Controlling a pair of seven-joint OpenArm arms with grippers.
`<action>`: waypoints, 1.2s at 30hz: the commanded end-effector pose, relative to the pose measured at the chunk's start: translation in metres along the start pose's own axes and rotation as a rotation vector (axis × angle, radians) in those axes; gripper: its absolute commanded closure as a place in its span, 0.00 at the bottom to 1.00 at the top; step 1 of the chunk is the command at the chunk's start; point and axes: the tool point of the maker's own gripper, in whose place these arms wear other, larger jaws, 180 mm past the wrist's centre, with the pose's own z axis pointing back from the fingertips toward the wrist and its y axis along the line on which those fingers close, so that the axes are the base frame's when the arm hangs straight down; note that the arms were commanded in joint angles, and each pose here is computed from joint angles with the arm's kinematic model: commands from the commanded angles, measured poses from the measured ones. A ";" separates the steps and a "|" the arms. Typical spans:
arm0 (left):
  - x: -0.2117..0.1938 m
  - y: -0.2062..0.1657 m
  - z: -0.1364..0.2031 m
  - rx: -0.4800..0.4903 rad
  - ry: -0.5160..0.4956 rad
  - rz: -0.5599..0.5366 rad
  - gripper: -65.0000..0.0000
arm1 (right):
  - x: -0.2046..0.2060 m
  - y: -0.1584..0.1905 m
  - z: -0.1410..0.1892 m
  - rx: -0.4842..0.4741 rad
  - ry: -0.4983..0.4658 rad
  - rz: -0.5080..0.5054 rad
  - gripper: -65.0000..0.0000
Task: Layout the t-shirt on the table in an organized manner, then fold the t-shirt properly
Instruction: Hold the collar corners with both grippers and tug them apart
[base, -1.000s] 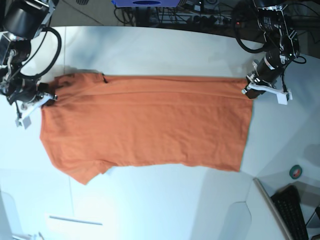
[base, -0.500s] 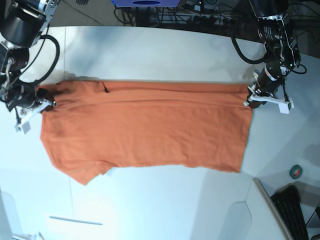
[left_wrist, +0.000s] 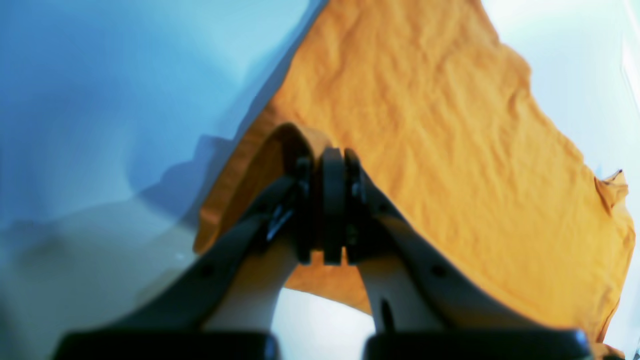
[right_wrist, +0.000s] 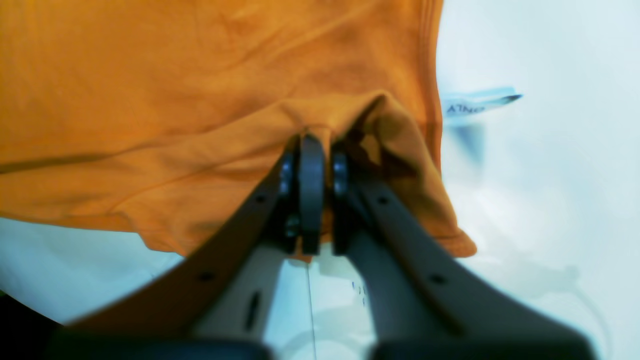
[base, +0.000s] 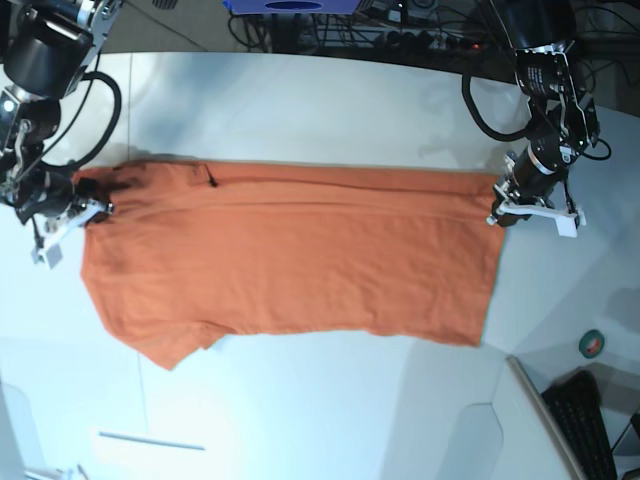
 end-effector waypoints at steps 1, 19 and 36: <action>0.019 -0.002 0.001 -0.010 -0.045 -0.014 1.00 | 0.018 -0.002 0.007 -0.005 -0.054 0.007 0.72; 0.055 -0.024 0.015 -0.057 -0.148 -0.060 0.25 | 0.035 -0.007 0.084 -0.125 -0.310 0.025 0.58; -0.017 0.041 0.038 -0.074 -0.083 0.026 0.25 | -0.051 -0.045 0.037 -0.035 -0.141 -0.220 0.28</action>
